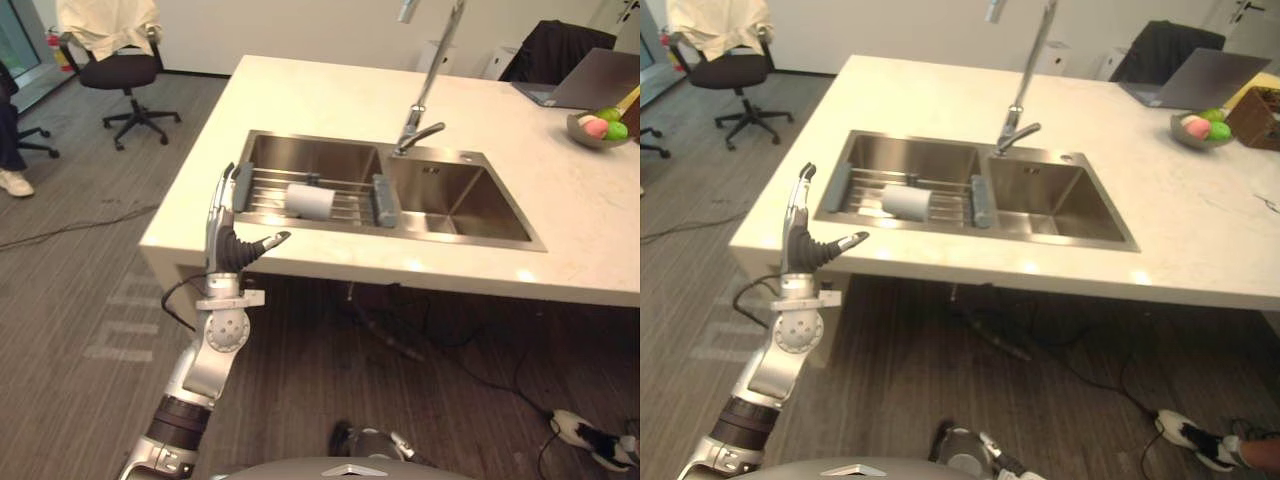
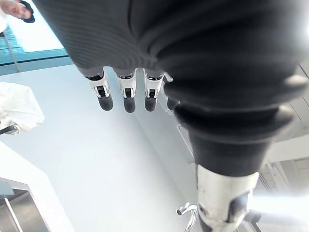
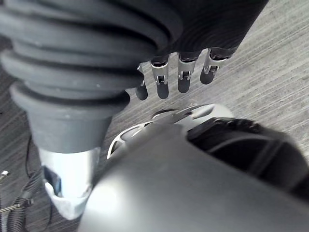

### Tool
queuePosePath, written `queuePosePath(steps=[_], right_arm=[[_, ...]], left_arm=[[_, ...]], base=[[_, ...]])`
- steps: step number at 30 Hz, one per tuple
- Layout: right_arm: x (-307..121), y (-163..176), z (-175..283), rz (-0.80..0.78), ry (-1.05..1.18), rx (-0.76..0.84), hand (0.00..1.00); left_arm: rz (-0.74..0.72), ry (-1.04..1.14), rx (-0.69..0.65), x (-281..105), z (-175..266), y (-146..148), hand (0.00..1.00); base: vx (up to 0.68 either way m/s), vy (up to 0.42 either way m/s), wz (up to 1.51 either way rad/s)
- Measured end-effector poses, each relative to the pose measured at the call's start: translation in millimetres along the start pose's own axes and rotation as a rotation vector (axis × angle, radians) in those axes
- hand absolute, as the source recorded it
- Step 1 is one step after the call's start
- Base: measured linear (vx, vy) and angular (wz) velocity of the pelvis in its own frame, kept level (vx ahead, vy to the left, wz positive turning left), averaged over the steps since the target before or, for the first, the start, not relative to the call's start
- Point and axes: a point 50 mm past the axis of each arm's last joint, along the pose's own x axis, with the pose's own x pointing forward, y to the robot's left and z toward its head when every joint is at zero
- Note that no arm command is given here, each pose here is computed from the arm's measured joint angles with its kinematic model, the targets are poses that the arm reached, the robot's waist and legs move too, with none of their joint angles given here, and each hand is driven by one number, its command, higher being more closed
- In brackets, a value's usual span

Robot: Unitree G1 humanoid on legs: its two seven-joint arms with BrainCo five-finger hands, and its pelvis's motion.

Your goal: Walk over to the sink, pick up the cup, carry it to the dishwasher, place the cup inside the dishwasher, then close the dishwasher door

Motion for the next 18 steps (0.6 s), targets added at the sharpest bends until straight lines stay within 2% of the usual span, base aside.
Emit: queuePosePath(steps=[3, 7, 9, 13, 18], right_arm=[[-4.5, -13.6, 7.3, -0.009, 0.002, -0.045, 0.00], [-4.6, -13.3, 0.9, 0.011, 0.079, -0.189, 0.00], [-6.2, -17.9, -5.0, 0.009, 0.121, -0.209, 0.00], [-7.7, -26.0, -16.3, -0.024, 0.194, -0.222, 0.00], [-8.2, -30.3, -13.7, -0.044, 0.193, -0.245, 0.00]], left_arm=[[-0.011, 0.005, -0.011, -1.9, 6.0, -6.8, 0.00], [-0.053, -0.033, -0.021, -9.6, 18.6, -8.2, 0.00], [-0.071, -0.067, -0.044, -11.4, 29.1, -5.9, 0.00], [-0.162, -0.093, -0.060, -20.6, 34.2, -6.7, 0.00], [-0.215, -0.128, -0.054, -20.1, 36.5, -9.9, 0.00]], base=[[0.31, -0.331, 0.11], [0.19, -0.250, 0.20], [0.18, -0.157, 0.27], [0.18, -0.069, 0.07], [0.16, 0.092, -0.02]])
